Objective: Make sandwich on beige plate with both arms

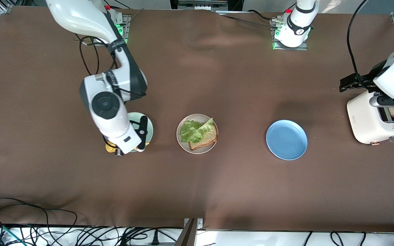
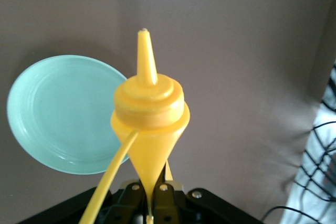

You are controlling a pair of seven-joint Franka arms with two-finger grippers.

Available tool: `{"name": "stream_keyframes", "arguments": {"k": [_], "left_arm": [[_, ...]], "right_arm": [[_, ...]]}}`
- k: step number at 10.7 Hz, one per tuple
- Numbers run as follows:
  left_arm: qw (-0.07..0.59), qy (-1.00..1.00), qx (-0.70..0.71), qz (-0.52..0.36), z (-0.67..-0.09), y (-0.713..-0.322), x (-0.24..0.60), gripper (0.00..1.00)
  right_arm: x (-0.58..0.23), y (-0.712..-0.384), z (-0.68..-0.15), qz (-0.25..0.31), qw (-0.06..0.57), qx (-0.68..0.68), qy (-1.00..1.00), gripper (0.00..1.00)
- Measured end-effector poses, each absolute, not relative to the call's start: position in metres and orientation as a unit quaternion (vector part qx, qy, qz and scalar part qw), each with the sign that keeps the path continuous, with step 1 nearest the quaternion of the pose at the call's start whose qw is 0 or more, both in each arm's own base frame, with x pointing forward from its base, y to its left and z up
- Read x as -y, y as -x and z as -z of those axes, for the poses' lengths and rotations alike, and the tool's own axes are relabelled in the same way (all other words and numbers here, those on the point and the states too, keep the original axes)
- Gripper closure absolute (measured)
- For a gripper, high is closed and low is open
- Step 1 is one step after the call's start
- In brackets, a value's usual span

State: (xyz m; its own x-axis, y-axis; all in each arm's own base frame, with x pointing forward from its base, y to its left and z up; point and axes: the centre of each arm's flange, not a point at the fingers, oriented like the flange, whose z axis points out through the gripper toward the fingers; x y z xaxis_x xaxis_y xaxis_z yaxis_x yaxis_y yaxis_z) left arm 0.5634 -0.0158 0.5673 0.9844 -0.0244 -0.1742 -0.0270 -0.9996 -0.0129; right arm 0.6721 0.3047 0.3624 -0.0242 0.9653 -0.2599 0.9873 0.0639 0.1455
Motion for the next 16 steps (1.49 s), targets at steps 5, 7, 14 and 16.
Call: {"name": "stream_keyframes", "arguments": {"k": [5,7,14,16], "left_arm": [[0.009,0.996,-0.015,-0.091,-0.565,-0.561,0.019,0.0],[0.009,0.996,-0.015,-0.092,-0.565,-0.561,0.018,0.0],[0.008,0.995,-0.012,-0.101,-0.557,-0.56,0.015,0.0],[0.008,0.995,-0.012,-0.103,-0.555,-0.56,0.015,0.0]], "right_arm": [[-0.433,-0.618,-0.339,0.074,0.325,-0.766,-0.55,0.97],[-0.483,-0.584,-0.309,0.098,0.385,-0.765,-0.507,0.97],[-0.518,-0.552,-0.283,0.129,0.446,-0.744,-0.48,0.97],[-0.504,-0.56,-0.295,0.128,0.42,-0.743,-0.505,0.97]]}}
